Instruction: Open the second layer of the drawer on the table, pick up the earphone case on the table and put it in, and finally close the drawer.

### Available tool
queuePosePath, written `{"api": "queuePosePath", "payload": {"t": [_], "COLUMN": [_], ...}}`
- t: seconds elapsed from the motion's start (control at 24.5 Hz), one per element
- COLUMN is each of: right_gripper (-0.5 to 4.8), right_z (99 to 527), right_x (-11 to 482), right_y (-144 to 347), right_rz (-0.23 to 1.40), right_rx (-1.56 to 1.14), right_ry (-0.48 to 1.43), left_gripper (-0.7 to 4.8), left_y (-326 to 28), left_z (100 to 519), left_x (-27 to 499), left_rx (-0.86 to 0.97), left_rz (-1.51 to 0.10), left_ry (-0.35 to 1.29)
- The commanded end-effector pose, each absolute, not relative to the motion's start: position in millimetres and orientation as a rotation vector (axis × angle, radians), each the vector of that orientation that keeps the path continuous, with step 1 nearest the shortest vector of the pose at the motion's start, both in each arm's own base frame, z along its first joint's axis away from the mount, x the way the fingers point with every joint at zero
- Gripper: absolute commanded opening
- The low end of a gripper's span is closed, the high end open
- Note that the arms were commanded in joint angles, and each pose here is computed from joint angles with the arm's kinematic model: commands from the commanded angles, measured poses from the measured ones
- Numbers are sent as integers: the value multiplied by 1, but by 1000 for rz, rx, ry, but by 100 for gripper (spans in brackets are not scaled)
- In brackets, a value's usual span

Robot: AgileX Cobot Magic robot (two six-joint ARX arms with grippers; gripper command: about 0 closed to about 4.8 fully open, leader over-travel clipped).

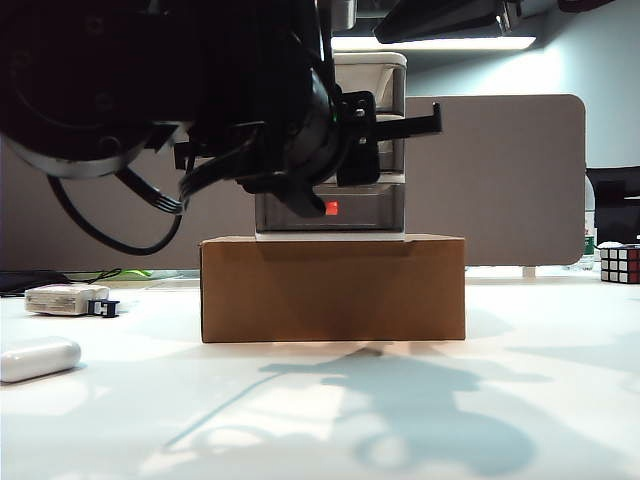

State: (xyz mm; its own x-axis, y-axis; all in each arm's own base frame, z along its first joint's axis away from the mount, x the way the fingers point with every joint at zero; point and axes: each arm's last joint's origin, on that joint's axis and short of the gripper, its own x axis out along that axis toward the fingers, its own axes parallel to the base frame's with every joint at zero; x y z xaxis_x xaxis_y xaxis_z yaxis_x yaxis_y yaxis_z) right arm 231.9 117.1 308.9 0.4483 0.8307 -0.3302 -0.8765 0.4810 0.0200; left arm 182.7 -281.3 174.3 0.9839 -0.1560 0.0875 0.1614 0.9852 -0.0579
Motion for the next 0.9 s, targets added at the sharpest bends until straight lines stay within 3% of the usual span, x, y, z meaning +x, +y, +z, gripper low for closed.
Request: {"api": "queuePosePath", "payload": {"t": [0.04,0.53,0.78,0.9], "right_gripper": [-5,-5,-5,-5], "right_z": [312,312,310,303], "right_x": [231,231,235,243], "right_y": [117,117,118,122], "right_rz": [1067,1067,1062,1065], "right_rx": [-166,-166,-168,-166], "right_ry": [296,296,298,302], "left_gripper": [125,124,57,57], "left_y": [-284,-285,-285,-285], "left_z": [181,183,182,182], "left_x": [185,189,189,189], "left_rx": [-91,-88,-82,-77], "left_rz": [-173,-177,-177,-177], "left_ry": [-105,-105,-98,-96]}}
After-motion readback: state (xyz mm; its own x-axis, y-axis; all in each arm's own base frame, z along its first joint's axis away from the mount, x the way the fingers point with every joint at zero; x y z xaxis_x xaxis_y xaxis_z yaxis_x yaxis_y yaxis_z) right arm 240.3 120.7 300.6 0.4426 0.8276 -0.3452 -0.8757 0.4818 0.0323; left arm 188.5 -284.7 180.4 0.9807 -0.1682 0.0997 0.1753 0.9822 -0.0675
